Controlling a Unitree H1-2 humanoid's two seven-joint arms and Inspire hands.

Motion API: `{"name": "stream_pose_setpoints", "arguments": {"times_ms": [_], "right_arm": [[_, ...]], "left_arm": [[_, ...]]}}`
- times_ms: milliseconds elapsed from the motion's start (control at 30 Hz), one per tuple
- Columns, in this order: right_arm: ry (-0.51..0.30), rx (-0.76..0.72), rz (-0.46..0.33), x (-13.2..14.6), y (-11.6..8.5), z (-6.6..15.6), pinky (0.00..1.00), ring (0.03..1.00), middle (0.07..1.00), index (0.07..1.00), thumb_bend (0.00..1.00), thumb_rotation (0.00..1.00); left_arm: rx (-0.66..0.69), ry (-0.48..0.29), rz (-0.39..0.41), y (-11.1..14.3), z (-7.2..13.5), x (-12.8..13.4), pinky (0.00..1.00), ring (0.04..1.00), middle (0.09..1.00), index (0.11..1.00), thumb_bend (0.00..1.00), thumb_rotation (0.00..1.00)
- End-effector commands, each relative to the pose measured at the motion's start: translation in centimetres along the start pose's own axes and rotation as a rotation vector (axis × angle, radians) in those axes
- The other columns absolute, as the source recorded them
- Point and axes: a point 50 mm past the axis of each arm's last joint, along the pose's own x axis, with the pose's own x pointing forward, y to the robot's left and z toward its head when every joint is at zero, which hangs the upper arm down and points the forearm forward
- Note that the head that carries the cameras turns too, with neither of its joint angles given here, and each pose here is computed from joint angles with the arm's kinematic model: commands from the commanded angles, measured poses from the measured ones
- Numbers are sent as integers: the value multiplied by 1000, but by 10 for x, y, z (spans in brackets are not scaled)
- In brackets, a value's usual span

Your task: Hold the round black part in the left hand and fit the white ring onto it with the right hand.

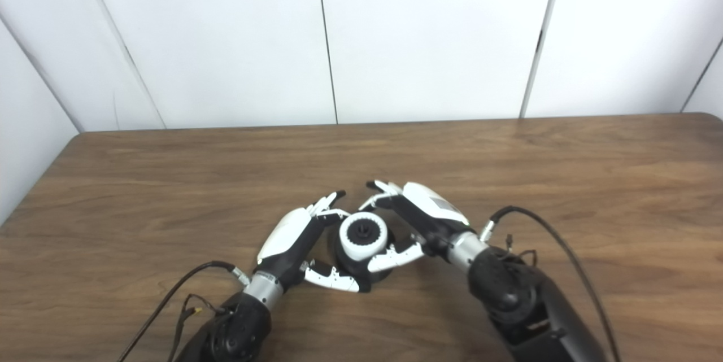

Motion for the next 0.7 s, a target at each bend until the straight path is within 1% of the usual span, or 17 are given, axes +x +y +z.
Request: {"name": "stream_pose_setpoints", "arguments": {"times_ms": [0,100,267,367,567,667], "right_arm": [[8,-17,43,1,-8,2,979,1000,1000,998,1000,514],[10,-15,63,0,-8,1,962,1000,1000,1000,1000,517],[10,-3,74,0,-10,0,977,1000,1000,1000,1000,504],[12,9,77,-1,-12,-2,996,1000,1000,1000,1000,506],[13,40,55,-6,-14,-11,1000,1000,1000,1000,1000,519],[27,61,19,-13,-12,-18,995,1000,1000,1000,1000,502]], "left_arm": [[18,-49,35,11,11,7,1000,1000,1000,641,906,253],[20,-48,35,12,10,7,1000,1000,1000,642,907,260],[24,-44,33,12,10,7,1000,1000,1000,643,909,284],[23,-44,33,13,10,7,1000,1000,1000,643,908,278],[21,-44,35,12,9,6,1000,1000,1000,641,909,272],[23,-42,35,12,9,4,1000,1000,1000,643,910,268]]}}
